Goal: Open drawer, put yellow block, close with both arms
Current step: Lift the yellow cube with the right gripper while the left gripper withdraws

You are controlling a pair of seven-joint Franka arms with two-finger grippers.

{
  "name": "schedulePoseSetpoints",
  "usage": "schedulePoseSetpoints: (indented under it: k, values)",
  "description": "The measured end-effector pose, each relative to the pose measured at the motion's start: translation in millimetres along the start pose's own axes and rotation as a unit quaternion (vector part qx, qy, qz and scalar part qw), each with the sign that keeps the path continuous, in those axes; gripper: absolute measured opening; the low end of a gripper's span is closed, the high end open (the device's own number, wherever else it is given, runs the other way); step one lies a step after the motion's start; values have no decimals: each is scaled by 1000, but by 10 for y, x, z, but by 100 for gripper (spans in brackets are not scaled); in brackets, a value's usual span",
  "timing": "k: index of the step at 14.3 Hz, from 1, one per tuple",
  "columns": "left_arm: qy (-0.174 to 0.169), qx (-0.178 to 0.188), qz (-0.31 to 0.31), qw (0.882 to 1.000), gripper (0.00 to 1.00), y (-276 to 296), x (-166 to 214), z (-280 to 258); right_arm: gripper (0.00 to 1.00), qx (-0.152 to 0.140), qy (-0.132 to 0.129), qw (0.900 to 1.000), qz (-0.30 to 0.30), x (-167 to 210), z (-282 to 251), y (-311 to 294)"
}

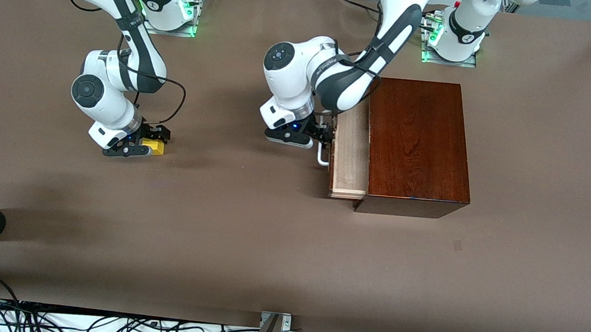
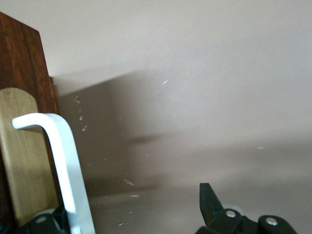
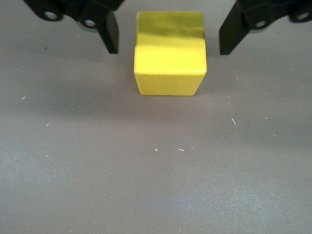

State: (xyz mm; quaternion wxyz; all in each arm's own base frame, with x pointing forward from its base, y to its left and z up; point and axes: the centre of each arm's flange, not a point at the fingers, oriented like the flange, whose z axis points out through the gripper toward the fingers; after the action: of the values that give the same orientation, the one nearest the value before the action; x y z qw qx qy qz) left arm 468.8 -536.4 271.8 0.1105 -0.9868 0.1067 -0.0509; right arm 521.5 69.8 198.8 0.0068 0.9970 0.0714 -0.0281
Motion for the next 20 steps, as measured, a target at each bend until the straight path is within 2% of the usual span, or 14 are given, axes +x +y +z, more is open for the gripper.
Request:
schedulePoseSetpoints:
  k: [2,3,6,9,12,14,16,18,20]
  values:
    - [-1,0,-3,1000,100,37,38,-37,63,0,-3,1000,0,-7,37,0]
    - [-3,1,-4,1000,100,33,51,-46,55,0,-3,1000,0,-7,42,-1]
    - [-13,15,1,1000,100,-21,94,-203,56,0,5,1000,-1,27,12,-1]
    - [-45,47,25,998,100,-131,40,-427,56,0,31,1000,-7,221,-202,-5]
    - [-42,52,23,998,100,-453,145,-972,56,1,26,1000,-13,463,-554,-17]
    - [-41,36,-4,998,100,-1058,354,-1474,56,2,26,999,-31,633,-890,-28]
    - [-50,-4,-46,998,100,-1923,604,-1849,56,5,20,999,-44,786,-1255,-70]
    - [-56,-28,-73,995,100,-2779,772,-2028,56,9,12,998,-61,915,-1633,-229]
    - [-65,-32,-75,995,100,-3476,846,-2050,56,16,15,996,-87,1001,-1992,-522]
